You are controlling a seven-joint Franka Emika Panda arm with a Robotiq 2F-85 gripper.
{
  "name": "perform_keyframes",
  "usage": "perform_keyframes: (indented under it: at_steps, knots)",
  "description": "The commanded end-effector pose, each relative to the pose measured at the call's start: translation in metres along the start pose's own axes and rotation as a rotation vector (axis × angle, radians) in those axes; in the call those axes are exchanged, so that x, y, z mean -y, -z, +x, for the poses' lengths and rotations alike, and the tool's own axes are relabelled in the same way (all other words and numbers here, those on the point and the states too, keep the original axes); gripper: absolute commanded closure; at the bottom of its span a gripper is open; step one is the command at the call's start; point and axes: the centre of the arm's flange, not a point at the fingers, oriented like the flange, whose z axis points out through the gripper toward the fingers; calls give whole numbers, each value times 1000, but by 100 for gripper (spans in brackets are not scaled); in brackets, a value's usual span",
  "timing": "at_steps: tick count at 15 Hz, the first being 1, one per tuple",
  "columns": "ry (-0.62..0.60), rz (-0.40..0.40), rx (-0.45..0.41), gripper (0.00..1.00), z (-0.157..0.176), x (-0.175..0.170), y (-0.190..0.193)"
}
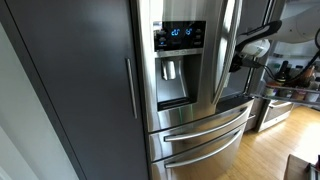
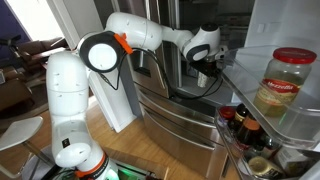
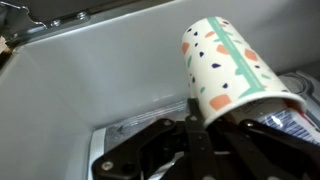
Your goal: Move the coffee cup to the bottom shelf
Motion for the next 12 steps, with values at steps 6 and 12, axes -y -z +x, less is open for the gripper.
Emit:
perform_keyframes:
  at_steps: [6, 12]
  knots:
    - [58, 3, -107, 99, -58, 0, -35]
    - [71, -4, -182, 99, -61, 14, -51]
